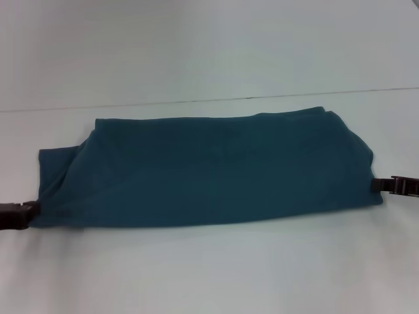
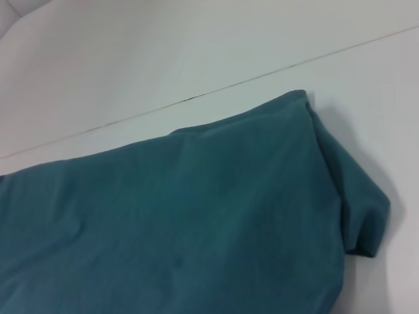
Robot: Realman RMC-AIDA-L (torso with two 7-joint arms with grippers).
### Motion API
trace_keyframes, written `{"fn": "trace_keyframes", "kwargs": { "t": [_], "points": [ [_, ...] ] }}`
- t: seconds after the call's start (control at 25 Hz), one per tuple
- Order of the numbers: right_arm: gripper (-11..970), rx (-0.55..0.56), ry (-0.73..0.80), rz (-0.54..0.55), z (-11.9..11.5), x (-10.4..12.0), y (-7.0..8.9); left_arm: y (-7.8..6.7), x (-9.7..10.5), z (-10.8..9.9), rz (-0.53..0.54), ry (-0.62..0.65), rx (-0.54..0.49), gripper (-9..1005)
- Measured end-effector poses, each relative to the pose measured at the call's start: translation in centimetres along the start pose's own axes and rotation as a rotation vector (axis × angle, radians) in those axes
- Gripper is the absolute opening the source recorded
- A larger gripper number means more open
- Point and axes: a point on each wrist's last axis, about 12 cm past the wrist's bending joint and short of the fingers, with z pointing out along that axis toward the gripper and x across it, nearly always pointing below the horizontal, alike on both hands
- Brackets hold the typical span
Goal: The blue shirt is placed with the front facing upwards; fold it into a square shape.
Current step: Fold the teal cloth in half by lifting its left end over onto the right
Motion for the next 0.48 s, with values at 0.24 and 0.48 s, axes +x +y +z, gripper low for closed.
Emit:
{"fn": "trace_keyframes", "kwargs": {
  "t": [0.24,0.48],
  "points": [
    [25,-0.005,0.001,-0.001,0.07,-0.05,0.12,-0.03,0.11,-0.04,-0.004,0.0,0.004,0],
    [36,-0.008,0.006,-0.004,0.12,0.01,0.19,0.0,0.0,-0.13,-0.014,-0.009,0.007,1]
  ]
}}
